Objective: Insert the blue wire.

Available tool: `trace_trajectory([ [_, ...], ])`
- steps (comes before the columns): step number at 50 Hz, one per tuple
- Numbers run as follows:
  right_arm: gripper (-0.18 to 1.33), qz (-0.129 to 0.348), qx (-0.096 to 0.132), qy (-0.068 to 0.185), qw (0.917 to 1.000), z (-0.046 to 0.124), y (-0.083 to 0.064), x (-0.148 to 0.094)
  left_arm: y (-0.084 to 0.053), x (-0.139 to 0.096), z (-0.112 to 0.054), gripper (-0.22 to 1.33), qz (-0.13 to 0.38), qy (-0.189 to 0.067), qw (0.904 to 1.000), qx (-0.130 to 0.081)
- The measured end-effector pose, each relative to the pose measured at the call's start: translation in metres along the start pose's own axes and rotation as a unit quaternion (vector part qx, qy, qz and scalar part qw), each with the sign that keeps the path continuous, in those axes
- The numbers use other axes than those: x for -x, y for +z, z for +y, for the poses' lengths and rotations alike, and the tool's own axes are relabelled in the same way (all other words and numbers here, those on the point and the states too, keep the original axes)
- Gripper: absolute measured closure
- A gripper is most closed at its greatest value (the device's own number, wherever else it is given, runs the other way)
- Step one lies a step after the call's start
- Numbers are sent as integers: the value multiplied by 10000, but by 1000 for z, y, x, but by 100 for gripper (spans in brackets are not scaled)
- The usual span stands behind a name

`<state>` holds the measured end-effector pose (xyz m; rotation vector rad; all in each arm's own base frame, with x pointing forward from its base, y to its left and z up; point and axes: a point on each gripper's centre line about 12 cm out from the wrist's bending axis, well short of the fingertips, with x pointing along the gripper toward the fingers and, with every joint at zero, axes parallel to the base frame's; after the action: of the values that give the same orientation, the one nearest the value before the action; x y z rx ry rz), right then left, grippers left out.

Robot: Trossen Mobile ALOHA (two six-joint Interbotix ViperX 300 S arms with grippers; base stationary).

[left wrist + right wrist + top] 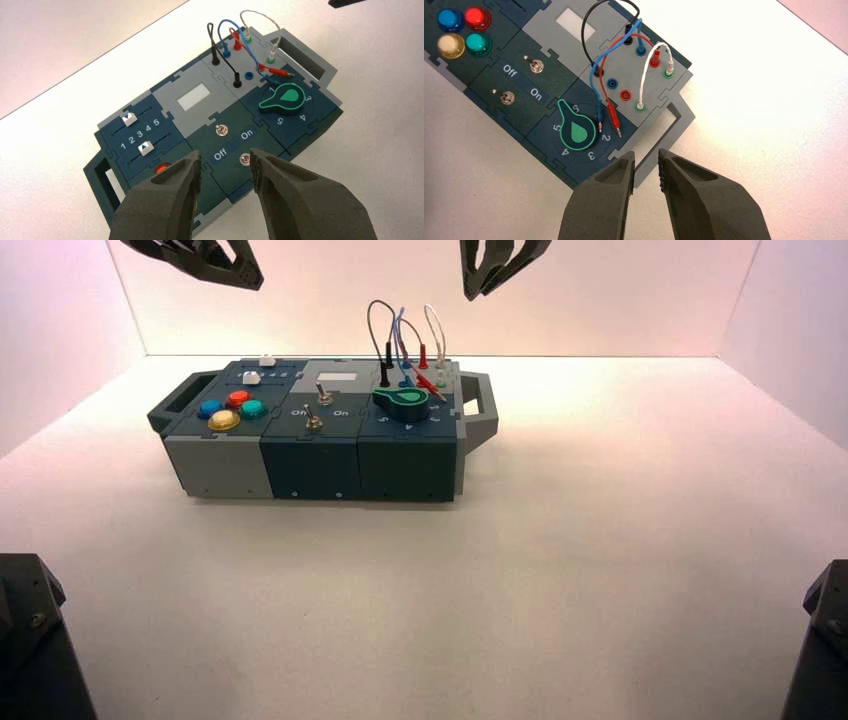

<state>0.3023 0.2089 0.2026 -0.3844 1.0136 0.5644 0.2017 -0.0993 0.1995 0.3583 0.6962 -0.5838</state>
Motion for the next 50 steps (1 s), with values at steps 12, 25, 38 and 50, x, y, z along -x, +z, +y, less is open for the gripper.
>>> trace_trajectory([
  [12,57,8,0,0,10000,0,0,0,-1,0,0,8,6,-7,10000,-12],
  [25,58,192,6,2,9998,0,-5,-1,0,0,0,8,-1,-2,10000,-1],
  [38,47,605,33,10,9982,1,-13,-4,0,1,0,8,-29,8,10000,-3],
  [50,46,495,263,108,9984,18,-2,3,2,6,0,8,-112,26,9999,-7],
])
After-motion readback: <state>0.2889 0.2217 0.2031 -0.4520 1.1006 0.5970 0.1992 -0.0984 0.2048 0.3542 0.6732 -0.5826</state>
